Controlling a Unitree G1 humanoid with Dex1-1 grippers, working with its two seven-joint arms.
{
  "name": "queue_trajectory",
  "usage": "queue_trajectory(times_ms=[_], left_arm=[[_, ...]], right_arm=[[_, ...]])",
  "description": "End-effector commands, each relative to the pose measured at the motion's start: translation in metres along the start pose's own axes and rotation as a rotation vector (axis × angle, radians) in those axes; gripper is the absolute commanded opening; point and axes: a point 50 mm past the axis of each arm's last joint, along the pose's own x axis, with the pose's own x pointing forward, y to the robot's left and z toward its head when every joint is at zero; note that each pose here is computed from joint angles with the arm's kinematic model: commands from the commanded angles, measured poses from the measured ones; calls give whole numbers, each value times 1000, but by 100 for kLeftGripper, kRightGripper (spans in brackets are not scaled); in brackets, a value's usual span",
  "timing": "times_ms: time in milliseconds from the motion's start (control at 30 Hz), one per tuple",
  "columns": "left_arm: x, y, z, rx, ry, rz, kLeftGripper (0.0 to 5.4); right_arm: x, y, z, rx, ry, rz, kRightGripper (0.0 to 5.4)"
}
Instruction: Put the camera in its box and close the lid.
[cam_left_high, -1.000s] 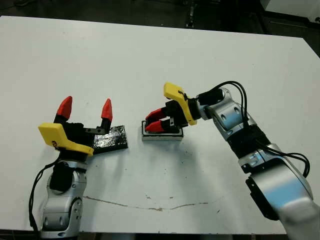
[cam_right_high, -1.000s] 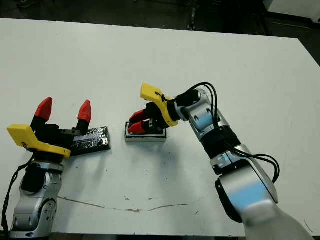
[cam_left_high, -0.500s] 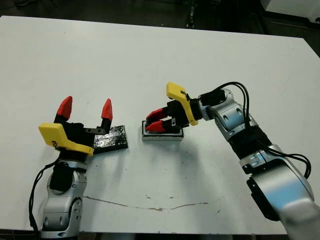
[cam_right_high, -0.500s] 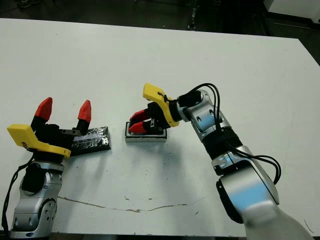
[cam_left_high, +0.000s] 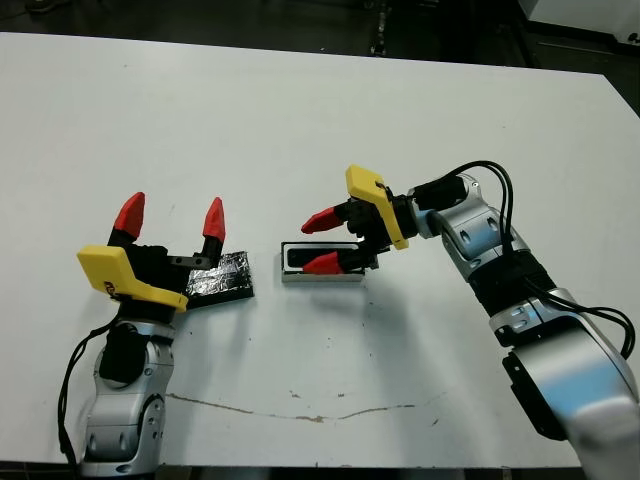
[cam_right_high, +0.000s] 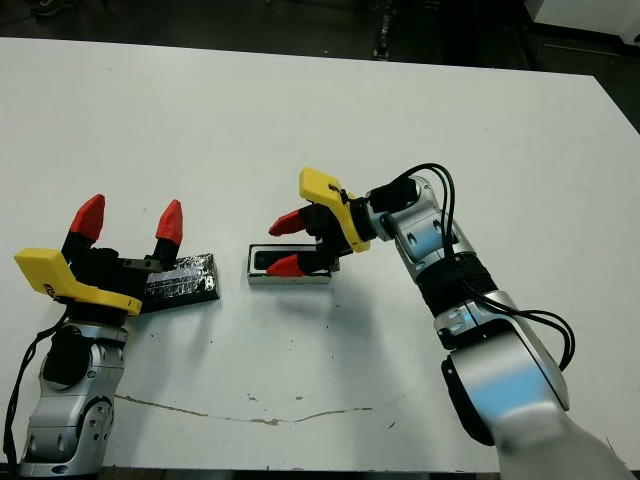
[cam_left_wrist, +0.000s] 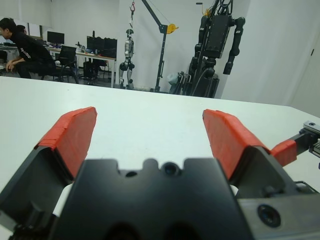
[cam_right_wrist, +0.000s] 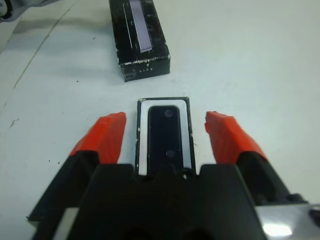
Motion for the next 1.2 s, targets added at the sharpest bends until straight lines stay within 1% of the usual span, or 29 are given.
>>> queue_trajectory(times_ms=[33, 200, 267, 400, 467, 533, 667, 767, 900, 1000, 1100, 1200], left_arm=[[-3, 1, -4, 5, 20, 0, 540], [-3, 2, -4, 8, 23, 4, 540], [-4, 2, -4, 8, 24, 5, 540], [-4, 1, -4, 8, 24, 10, 540], [-4, 2, -4, 8, 24, 10, 540], [-3, 2, -3, 7, 24, 10, 540], [-3, 3, -2, 21, 21, 3, 540], [-2, 3, -1, 24, 21, -11, 540], [1, 7, 3, 29, 26, -66, 540], [4, 13, 8, 89, 28, -143, 540], [10, 21, 16, 155, 30, -265, 540], [16, 29, 23, 213, 23, -351, 540]], right_arm=[[-12, 1, 0, -24, -20, -20, 474], [-27, 2, 6, -6, -88, -35, 538], [-37, 3, 8, -5, -113, -60, 538], [-58, 11, 7, 73, -191, -165, 538], [-68, 21, 3, 111, -244, -252, 538], [-76, 33, -6, 150, -291, -381, 538], [-89, 60, -24, 216, -323, -640, 538], [-96, 82, -36, 180, -343, -832, 509], [-103, 113, -57, 264, -431, -1059, 448], [-104, 131, -71, 323, -462, -1184, 405], [-99, 140, -82, 343, -481, -1237, 356], [-93, 142, -87, 329, -477, -1256, 309]])
